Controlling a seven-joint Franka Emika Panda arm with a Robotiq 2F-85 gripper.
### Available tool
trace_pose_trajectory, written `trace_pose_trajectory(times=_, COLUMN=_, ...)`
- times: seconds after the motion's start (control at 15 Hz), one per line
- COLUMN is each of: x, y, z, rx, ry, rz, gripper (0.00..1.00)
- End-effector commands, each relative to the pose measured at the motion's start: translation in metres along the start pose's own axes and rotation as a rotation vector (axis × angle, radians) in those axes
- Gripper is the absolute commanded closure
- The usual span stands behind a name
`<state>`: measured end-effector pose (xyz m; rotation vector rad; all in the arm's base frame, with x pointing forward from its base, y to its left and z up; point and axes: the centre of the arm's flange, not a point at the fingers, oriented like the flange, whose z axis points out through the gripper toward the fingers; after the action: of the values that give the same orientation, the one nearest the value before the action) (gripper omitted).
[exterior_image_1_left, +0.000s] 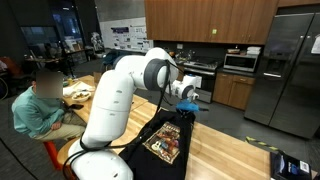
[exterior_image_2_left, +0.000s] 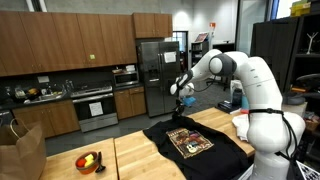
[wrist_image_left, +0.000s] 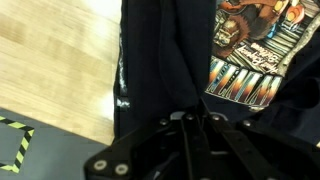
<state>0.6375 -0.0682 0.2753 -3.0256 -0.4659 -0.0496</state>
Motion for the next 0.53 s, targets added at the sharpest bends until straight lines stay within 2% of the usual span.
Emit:
trace_pose_trajectory(times=0.0, x=-0.014, y=-0.028, z=-0.014, rx=-0.043, ry=0.019, rz=-0.024, gripper=0.99)
trace_pose_trajectory(times=0.47, x=-0.015, y=-0.05, z=-0.018, rx=-0.076, ry=0.042, rz=-0.062, gripper=0.99)
